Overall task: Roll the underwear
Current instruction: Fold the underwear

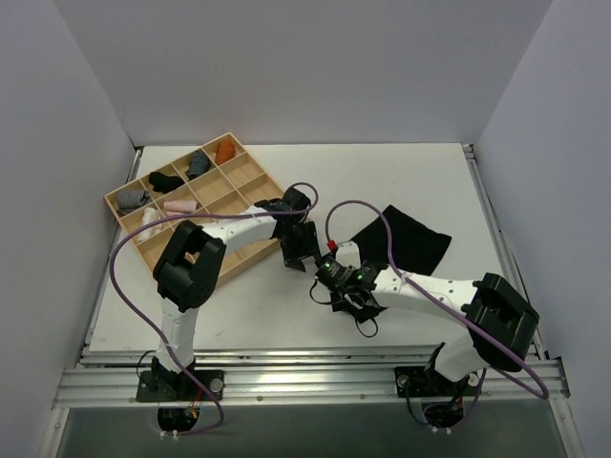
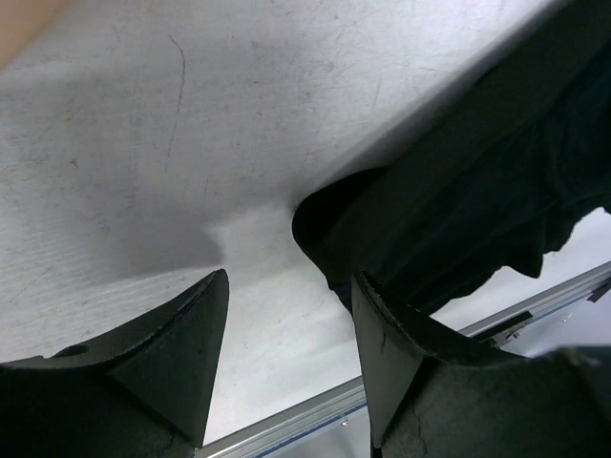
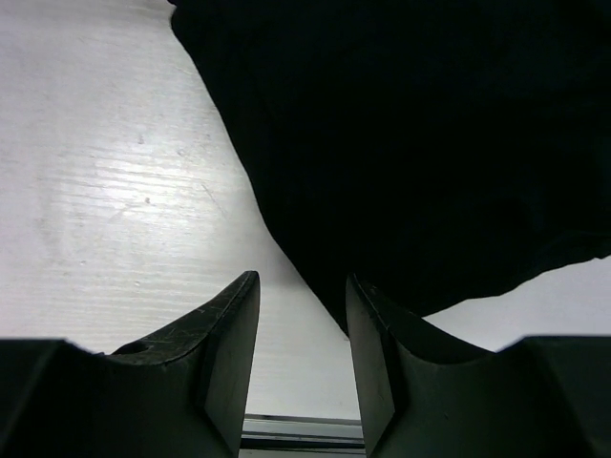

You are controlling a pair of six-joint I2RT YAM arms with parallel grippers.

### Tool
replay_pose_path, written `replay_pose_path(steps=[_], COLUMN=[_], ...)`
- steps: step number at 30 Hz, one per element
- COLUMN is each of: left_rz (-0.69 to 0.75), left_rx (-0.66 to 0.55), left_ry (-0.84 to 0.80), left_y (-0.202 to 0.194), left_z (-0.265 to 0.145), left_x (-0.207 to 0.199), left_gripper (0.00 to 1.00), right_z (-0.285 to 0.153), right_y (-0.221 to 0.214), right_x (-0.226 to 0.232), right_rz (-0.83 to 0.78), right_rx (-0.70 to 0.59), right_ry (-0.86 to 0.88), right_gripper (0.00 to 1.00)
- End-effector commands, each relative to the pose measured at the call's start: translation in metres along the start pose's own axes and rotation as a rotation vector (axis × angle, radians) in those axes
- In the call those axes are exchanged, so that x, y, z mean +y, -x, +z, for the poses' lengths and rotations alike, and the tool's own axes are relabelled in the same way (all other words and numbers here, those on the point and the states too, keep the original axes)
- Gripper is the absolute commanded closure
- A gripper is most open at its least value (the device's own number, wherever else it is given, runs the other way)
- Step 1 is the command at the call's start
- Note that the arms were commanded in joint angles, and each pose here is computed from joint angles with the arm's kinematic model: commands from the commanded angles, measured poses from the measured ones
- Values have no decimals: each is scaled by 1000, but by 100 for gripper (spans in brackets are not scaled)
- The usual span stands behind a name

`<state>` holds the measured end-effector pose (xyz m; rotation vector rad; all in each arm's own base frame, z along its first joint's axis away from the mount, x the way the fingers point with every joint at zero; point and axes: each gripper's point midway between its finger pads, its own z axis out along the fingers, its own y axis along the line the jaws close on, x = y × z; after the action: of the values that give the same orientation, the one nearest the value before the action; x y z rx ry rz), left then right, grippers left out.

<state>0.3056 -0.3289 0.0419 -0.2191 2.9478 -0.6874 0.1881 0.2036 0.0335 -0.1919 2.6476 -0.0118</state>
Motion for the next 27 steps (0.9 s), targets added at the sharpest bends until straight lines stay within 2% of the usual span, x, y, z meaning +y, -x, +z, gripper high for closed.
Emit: replay_pose_path(steps=[1,22,27], left_rz=[1,-35,-38], left_rx=[-24,-12,-7], left_ry=[-39,-20,-11], left_y=[6,1,0], left_z=[5,25,28], left_x=[-17,-11,-8], left_gripper=[37,46,56], right_z=[-5,8,15], right_y=[-8,-53,-59], right_x=[-21,-30,-31], right_rz=[-17,-20,-28], right_rx=[-1,102,119], right_ry=[-69,-67,-78], right_gripper=[63,65,67])
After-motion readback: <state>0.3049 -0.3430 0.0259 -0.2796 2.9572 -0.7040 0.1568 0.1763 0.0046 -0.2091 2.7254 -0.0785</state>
